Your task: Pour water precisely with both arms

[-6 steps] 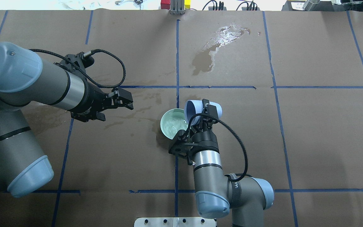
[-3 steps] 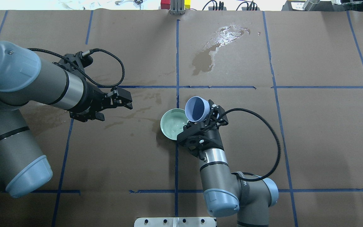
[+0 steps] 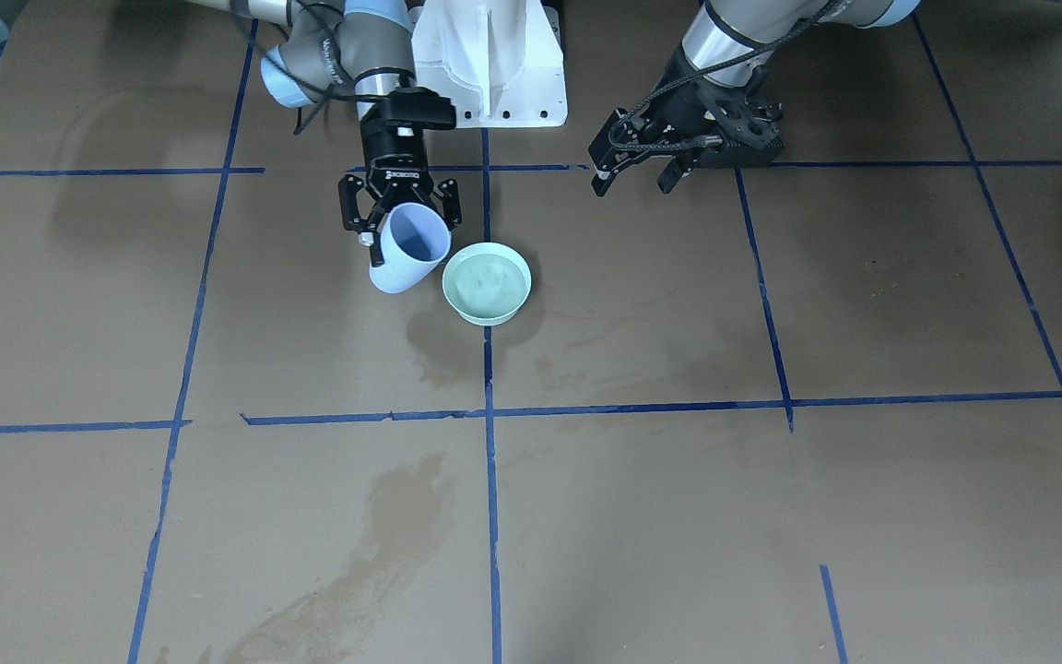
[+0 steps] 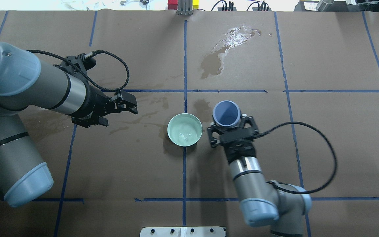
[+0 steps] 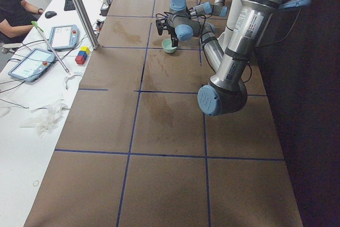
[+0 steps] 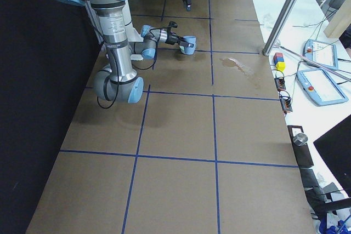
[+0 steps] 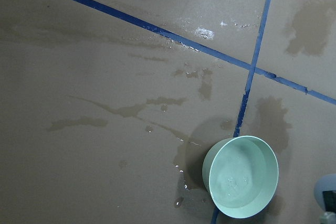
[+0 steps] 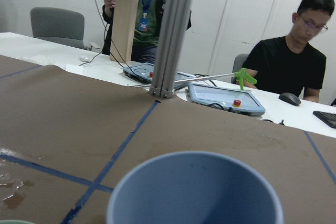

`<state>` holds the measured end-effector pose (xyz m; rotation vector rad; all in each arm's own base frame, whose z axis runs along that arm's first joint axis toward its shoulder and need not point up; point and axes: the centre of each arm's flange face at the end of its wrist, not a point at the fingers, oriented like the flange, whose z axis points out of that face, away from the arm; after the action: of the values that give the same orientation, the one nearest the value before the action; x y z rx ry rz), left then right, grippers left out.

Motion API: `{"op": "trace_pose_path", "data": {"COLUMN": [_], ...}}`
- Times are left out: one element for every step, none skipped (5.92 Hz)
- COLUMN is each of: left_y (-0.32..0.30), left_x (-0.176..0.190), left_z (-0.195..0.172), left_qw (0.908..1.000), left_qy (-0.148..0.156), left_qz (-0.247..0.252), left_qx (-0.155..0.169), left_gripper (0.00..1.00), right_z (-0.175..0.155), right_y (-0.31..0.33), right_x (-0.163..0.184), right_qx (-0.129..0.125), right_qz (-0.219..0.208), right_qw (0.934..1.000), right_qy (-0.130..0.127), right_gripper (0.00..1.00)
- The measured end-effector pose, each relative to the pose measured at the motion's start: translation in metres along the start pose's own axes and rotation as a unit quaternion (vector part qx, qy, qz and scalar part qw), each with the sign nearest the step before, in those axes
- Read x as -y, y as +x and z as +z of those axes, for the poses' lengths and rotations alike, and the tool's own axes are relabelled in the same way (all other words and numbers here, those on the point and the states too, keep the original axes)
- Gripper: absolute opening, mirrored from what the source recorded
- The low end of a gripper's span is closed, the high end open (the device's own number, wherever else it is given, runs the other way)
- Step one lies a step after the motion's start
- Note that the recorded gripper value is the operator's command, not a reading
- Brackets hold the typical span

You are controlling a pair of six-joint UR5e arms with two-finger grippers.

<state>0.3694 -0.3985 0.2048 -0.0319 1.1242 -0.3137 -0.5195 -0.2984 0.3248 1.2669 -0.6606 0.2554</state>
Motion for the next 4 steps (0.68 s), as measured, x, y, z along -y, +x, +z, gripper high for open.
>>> {"op": "trace_pose_path", "data": {"left_y": [-0.005,-0.006,-0.007,-0.007], "left_x": [-0.001,-0.001,-0.001,-0.001], "left_z": [-0.001,-0.001,-0.001,-0.002], "left_qw": [1.0000,1.0000,1.0000,1.0000], "left_qy": [-0.001,-0.001,-0.001,-0.001], "left_qz": [-0.001,-0.001,-0.001,-0.001], "left_qx": [0.002,0.002,0.003,0.003], "left_gripper": [1.00,1.00,1.00,1.00], "right_z": [-0.012,-0.021,-0.023,-0.020], "right_y": [0.054,0.109,0.159,0.212], "right_x": [-0.012,-0.026,-0.036,-0.042], "right_qx": [0.009,0.011,-0.002,-0.028], "right_qz": [0.042,0.059,0.061,0.065], "right_qw": [0.9991,0.9981,0.9980,0.9973], "right_qy": [0.007,0.012,0.017,0.019], "right_gripper": [0.01,0.01,0.00,0.01]}}
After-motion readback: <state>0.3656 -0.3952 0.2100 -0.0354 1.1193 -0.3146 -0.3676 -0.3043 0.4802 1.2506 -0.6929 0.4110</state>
